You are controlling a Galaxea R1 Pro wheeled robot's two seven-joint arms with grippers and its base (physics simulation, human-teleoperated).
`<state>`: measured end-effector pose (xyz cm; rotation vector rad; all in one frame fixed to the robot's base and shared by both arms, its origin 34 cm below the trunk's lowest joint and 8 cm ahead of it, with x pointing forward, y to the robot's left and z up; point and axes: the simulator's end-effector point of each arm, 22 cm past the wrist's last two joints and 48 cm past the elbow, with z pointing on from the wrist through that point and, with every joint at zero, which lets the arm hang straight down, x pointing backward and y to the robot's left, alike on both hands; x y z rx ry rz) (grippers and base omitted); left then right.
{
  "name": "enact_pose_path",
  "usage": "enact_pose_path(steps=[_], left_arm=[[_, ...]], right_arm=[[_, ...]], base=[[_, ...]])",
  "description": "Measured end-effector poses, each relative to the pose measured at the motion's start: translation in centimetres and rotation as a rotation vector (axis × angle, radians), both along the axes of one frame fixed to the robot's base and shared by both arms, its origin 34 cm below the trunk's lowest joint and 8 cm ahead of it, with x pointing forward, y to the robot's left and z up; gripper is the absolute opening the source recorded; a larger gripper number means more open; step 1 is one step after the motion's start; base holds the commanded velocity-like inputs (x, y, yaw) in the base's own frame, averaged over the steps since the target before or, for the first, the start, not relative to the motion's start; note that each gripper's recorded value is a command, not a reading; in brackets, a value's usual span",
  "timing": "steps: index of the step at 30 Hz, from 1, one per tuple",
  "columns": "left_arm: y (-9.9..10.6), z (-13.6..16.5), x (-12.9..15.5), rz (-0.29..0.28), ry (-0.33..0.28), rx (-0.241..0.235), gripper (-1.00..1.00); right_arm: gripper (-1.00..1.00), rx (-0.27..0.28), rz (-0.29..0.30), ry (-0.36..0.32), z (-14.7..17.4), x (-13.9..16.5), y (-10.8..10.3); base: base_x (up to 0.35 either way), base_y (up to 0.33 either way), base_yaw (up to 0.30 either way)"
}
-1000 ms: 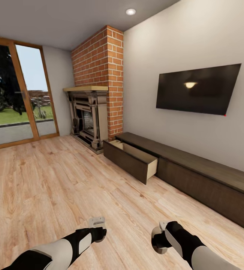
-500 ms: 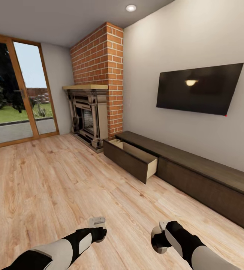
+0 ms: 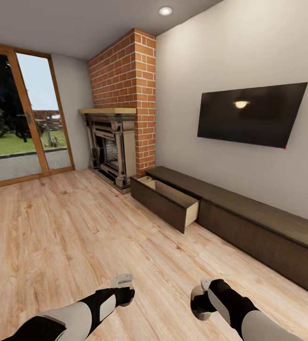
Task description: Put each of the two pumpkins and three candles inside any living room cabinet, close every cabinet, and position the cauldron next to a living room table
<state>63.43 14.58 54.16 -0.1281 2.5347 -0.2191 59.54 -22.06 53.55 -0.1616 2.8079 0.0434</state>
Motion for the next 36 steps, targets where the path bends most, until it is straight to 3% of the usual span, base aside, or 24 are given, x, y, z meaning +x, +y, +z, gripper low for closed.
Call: enact_pose_path(steps=[17,36], left_arm=[[-0.1,1.9,0.1,0.0,0.007,-0.001,-1.0],[-0.1,1.9,0.0,0.0,0.008,-0.002,-1.0]], right_arm=[[-1.0,0.0,-0.002,0.008,1.9,0.1,-0.1],[-1.0,0.0,-0.002,0.007,1.9,0.1,-0.1]], base=[[0.007,0.001,0.0],[0.286,0.142,0.0]])
